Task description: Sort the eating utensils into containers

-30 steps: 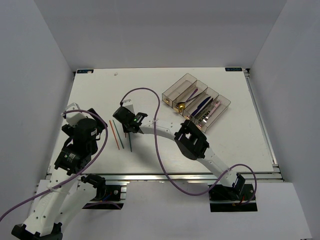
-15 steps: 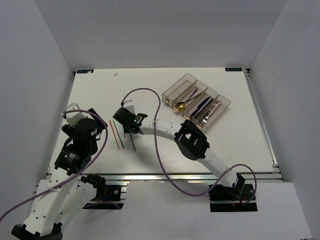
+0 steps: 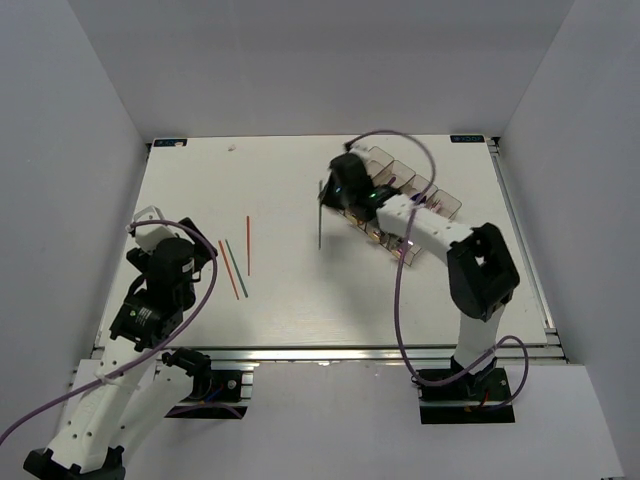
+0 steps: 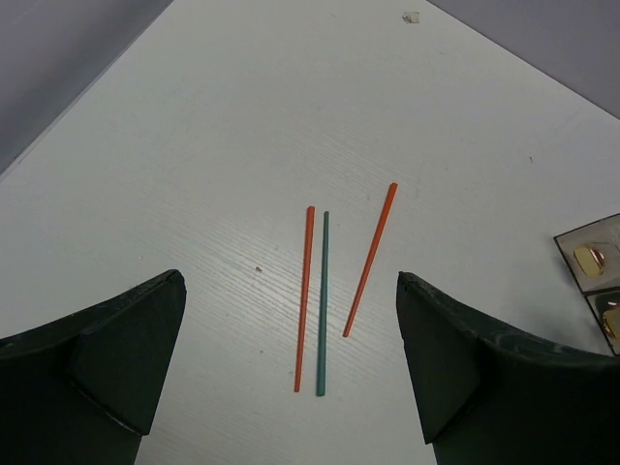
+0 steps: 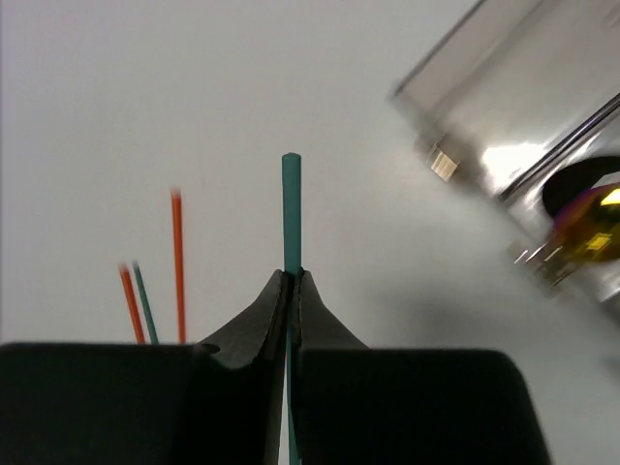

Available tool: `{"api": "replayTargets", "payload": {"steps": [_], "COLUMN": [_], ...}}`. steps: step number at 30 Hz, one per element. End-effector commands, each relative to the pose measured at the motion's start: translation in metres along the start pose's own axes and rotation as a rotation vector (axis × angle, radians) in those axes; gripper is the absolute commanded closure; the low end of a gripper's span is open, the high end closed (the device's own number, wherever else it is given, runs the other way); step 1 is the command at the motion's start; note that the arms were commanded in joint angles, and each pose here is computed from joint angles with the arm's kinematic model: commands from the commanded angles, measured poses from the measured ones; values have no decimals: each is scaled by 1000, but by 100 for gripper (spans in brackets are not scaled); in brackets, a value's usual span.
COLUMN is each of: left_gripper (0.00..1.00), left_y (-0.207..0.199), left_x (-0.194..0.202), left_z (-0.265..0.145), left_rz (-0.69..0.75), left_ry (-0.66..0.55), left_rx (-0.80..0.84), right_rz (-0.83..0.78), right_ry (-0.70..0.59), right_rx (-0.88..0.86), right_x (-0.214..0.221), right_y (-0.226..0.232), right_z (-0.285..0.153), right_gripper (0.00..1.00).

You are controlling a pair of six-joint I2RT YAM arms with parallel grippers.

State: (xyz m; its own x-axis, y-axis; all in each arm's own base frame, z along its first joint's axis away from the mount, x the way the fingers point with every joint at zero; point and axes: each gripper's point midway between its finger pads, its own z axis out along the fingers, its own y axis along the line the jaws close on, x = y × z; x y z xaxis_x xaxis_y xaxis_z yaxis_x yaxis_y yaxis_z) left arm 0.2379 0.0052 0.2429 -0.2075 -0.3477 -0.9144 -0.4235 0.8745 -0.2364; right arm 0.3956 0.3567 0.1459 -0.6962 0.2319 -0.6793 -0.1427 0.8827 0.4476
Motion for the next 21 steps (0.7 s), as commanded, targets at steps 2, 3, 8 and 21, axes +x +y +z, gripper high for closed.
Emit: {"api": "replayTargets", "payload": {"steps": [2, 3, 8, 21], "left_gripper": [2, 2, 2, 2], "left_y": [-7, -8, -9, -18], "left_x": [5, 6, 9, 18], "left_z": [5, 7, 9, 14], "left_rz": [23, 31, 43, 78], "left_ry": [20, 26, 37, 72], "left_rx": [19, 15, 12, 40], "right_rz": [301, 345, 530, 528], "right_ry": [-191, -249, -391, -458], "right_rx": [-24, 47, 208, 400], "right_x": [-105, -119, -167, -162], "right_y": [-30, -48, -101, -154], "right_z": [6, 10, 36, 56], "right_gripper": [100, 100, 100, 100]}}
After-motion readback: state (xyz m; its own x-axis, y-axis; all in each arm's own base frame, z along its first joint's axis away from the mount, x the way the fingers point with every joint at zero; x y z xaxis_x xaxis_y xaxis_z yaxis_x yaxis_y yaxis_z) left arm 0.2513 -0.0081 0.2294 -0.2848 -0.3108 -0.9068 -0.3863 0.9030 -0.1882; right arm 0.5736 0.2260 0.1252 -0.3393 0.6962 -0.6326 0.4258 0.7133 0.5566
